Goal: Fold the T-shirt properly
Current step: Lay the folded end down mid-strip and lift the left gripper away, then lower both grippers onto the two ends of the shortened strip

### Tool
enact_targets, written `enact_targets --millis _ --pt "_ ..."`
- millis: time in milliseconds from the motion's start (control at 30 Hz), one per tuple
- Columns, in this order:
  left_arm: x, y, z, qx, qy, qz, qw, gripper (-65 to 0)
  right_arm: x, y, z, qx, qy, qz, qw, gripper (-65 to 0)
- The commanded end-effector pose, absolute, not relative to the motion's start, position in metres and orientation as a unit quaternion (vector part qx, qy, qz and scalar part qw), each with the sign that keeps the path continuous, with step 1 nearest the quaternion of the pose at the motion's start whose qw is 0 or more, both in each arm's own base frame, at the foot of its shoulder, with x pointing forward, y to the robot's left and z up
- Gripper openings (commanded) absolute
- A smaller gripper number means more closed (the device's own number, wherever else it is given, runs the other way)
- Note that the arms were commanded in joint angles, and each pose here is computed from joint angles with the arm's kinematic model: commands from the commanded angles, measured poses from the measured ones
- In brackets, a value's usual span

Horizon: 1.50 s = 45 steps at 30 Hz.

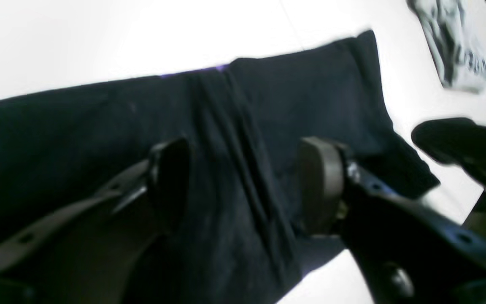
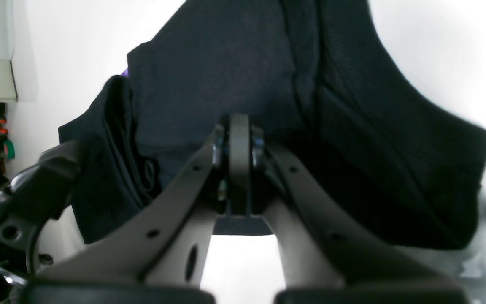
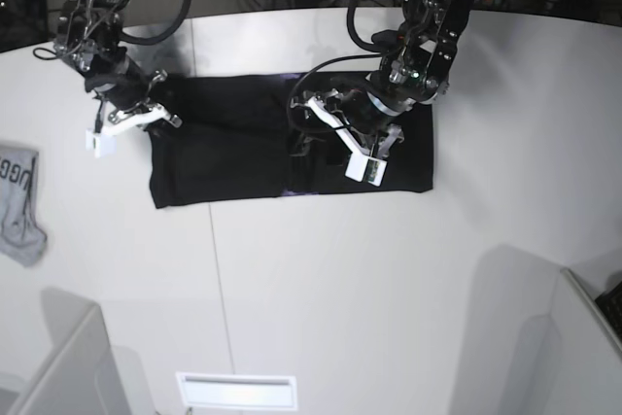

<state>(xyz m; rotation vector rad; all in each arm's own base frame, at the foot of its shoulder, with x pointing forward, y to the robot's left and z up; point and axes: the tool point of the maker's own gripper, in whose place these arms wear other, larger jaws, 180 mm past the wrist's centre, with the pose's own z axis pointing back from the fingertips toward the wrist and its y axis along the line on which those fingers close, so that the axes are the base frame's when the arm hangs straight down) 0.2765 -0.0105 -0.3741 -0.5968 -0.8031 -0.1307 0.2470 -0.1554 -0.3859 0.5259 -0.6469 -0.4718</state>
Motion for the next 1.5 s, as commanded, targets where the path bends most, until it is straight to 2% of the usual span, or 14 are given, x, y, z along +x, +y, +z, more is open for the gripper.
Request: enact_targets --millis 0,67,133,200,267,300,333,433,500,567,600,833,1067,1467 --pt "0.282 -0.018 -0.359 -0.302 -0.405 -0.065 0.861 -23.9 0.254 -0.157 -0.376 0.257 -0.329 -0.218 0.882 -65.0" --pt "0.282 -0.020 -0.354 -0.306 -0.409 -0.064 0.857 -25.8 0.255 -0.157 -0.375 0.256 -0.330 -0.218 0.882 -65.0" --pt "0.278 -0.016 -0.347 -0.306 -0.417 -0.061 0.854 -32.9 0.257 -0.158 -0.373 0.256 -0.335 -0.215 0.881 -65.0" --pt "0.279 -0.003 -0.336 -0.298 -0.434 -0.052 0.849 -46.2 0.263 -0.157 -0.368 0.258 -0.339 -0.210 0.880 -65.0" --pt "0.277 0.030 -0.332 -0.269 -0.448 -0.035 0.852 -63.8 0.267 -0.159 -0.364 0.258 -0.338 -0.201 0.883 -65.0" --pt "0.276 0.049 -0.330 -0.251 -0.456 -0.023 0.853 -65.0 0.270 -0.159 -0.361 0.259 -0.338 -0.194 0.884 -65.0" --pt "0.276 0.066 -0.329 -0.234 -0.462 -0.012 0.855 -65.0 0.273 -0.158 -0.360 0.260 -0.336 -0.190 0.885 -59.9" --pt "0.268 0.130 -0.336 -0.167 -0.466 0.026 0.868 -65.0 0.284 -0.155 -0.352 0.267 -0.334 -0.176 0.887 -32.4" --pt "0.259 0.171 -0.342 -0.121 -0.461 0.045 0.878 -65.0 0.290 -0.159 -0.348 0.262 -0.337 -0.170 0.888 -17.6" --pt "0.248 0.211 -0.347 -0.078 -0.456 0.068 0.884 -65.0 0.295 -0.172 -0.351 0.249 -0.333 -0.167 0.894 -8.7" --pt "0.242 0.225 -0.349 -0.062 -0.452 0.076 0.887 -65.0 0.298 -0.176 -0.353 0.246 -0.331 -0.169 0.895 -7.2" --pt "0.218 0.291 -0.373 -0.001 -0.417 0.123 0.900 -65.0 0.302 -0.208 -0.389 0.223 -0.286 -0.200 0.910 -8.0" --pt "0.214 0.279 -0.389 -0.034 -0.402 0.090 0.911 -65.0 0.293 -0.223 -0.414 0.208 -0.276 -0.219 0.913 -7.8" --pt "0.226 0.282 -0.397 -0.038 -0.402 0.103 0.909 -65.0 0.266 -0.170 -0.441 0.216 -0.232 -0.121 0.941 -8.0"
